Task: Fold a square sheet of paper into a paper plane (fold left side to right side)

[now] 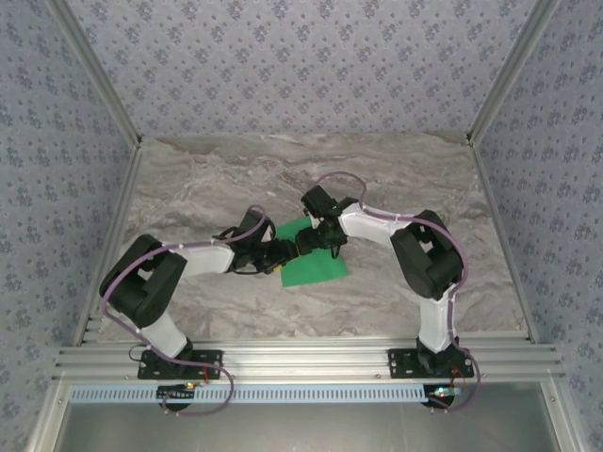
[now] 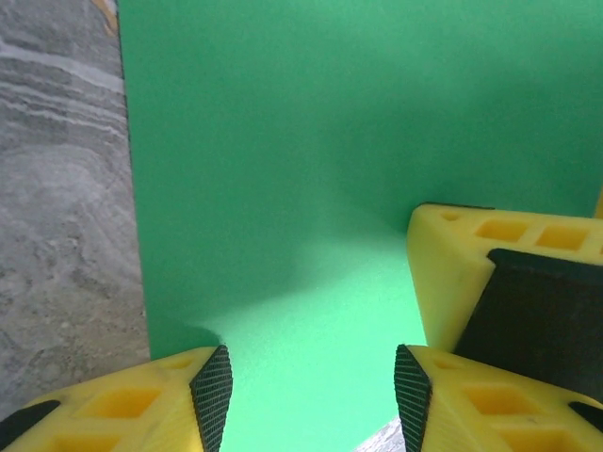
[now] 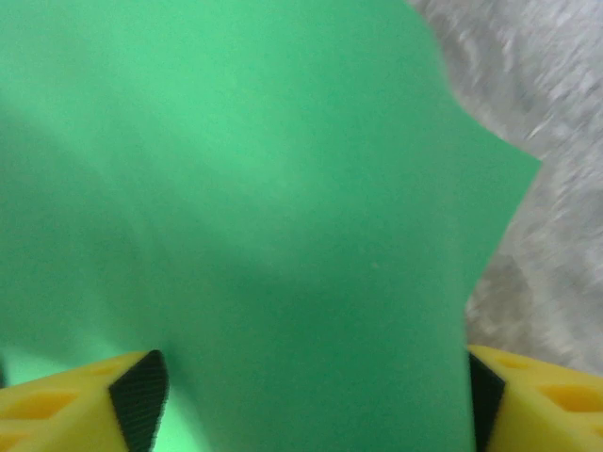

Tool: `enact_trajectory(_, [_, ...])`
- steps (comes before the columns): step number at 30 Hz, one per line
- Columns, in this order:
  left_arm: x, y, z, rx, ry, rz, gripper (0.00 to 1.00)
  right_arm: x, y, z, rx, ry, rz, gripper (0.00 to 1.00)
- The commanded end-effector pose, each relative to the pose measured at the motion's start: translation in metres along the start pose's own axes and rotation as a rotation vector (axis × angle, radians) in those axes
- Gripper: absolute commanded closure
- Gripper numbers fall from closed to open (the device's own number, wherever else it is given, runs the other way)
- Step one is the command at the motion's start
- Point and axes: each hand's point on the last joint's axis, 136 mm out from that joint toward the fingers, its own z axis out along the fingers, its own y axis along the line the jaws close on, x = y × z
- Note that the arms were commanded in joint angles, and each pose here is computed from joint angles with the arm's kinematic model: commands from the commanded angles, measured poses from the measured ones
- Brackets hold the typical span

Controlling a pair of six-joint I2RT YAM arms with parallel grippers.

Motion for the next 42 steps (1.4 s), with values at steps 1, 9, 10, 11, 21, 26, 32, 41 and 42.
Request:
enact_trajectory(1, [0.0,0.004,-0.009,-0.02,-0.023,0.014,0.48,0.025,0.019,-0.006,-0.084,0.085,-0.016,0.31])
enact_trajectory(9, [-0.031,-0.018,-0.069,0.121,-0.138,0.028,0.38,0.009,0.043,-0.039,-0.328,-0.02,-0.01,0.59])
enact_trajectory(10, [-0.036,-0.019,-0.079,0.138,-0.157,0.03,0.37,0.012,0.046,-0.043,-0.371,-0.027,-0.008,0.61])
enact_trajectory(11, [-0.04,-0.02,-0.089,0.16,-0.174,0.032,0.35,0.01,0.05,-0.051,-0.418,-0.047,-0.004,0.63])
enact_trajectory(21, [-0.049,-0.076,-0.202,0.483,-0.391,0.219,0.09,-0.01,0.077,-0.178,-0.827,-0.309,-0.086,0.68])
enact_trajectory(26, [-0.035,-0.12,-0.24,0.681,-0.409,0.347,0.02,-0.009,0.092,-0.252,-0.972,-0.405,-0.17,0.68])
enact_trajectory(32, [-0.012,-0.16,-0.259,0.769,-0.397,0.508,0.02,-0.004,0.115,-0.312,-1.089,-0.467,-0.263,0.68])
enact_trajectory(41, [0.007,-0.189,-0.268,0.879,-0.376,0.605,0.2,-0.004,0.126,-0.327,-1.119,-0.488,-0.28,0.66])
enact_trajectory(42, [0.006,-0.188,-0.266,0.868,-0.377,0.6,0.31,-0.006,0.122,-0.322,-1.096,-0.49,-0.263,0.65])
